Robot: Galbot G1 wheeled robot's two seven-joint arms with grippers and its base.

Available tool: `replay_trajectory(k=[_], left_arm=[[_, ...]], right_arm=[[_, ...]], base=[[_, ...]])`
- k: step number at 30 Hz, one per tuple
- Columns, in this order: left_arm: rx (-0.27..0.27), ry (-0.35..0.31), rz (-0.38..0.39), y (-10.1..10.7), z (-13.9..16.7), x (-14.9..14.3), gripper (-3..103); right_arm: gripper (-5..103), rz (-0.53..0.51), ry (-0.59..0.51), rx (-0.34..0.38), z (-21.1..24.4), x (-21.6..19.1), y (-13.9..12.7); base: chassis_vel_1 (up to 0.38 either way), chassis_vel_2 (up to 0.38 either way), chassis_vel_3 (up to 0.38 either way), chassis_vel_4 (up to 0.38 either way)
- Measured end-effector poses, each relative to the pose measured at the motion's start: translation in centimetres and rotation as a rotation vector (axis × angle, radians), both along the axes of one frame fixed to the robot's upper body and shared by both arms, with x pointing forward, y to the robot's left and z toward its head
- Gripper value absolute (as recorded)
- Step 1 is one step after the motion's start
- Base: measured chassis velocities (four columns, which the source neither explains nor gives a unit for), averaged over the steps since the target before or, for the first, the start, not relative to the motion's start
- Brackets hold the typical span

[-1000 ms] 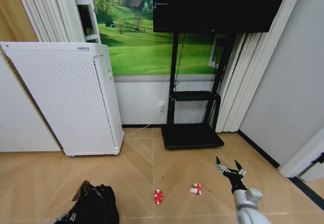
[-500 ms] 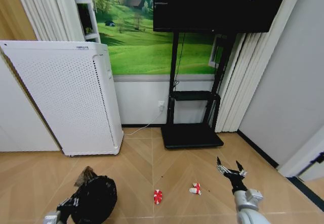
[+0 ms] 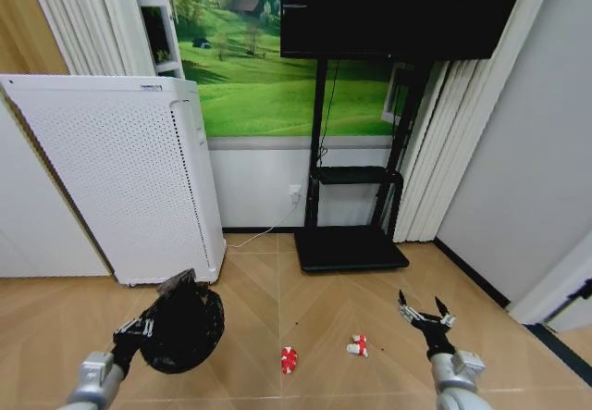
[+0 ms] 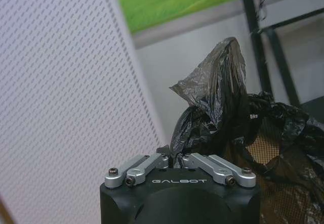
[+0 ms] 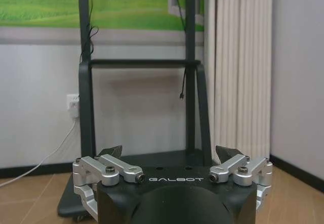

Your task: Pick up the trash bin and place the garbage on the floor into it.

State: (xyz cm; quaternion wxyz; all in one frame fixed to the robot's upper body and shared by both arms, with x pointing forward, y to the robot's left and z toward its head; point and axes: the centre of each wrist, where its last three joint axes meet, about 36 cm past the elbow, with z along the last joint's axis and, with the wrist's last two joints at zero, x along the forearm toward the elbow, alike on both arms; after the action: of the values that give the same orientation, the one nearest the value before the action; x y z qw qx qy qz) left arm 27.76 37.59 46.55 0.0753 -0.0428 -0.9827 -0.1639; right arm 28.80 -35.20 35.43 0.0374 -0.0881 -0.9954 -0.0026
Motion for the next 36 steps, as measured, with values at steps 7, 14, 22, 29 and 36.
replay_trajectory(k=[7,14,22,29,36], left_arm=[[0.033,-0.069,-0.106,-0.6,2.5,0.6,6],[0.067,-0.077,-0.115,0.2,2.4,0.5,6],[0.070,-0.073,-0.084,0.5,2.4,0.3,6],[0.064,-0.070,-0.083,0.2,2.3,0.2,6],[0.060,-0.068,-0.086,0.1,2.1,0.3,6]], right_arm=[[100,0.047,0.051,-0.021,-0.4,-0.2,-0.1],[100,0.108,0.073,-0.064,-0.1,-0.2,-0.5],[100,0.131,0.058,-0.072,0.2,0.3,-0.5],[100,0.130,0.054,-0.072,0.1,0.4,-0.5],[100,0.125,0.053,-0.071,0.0,0.5,-0.4]], base=[[0.000,0.000,0.000,0.000],[0.000,0.000,0.000,0.000],[0.023,0.017,-0.019,-0.031],[0.158,0.152,-0.147,-0.166],[0.228,0.227,-0.227,-0.231]])
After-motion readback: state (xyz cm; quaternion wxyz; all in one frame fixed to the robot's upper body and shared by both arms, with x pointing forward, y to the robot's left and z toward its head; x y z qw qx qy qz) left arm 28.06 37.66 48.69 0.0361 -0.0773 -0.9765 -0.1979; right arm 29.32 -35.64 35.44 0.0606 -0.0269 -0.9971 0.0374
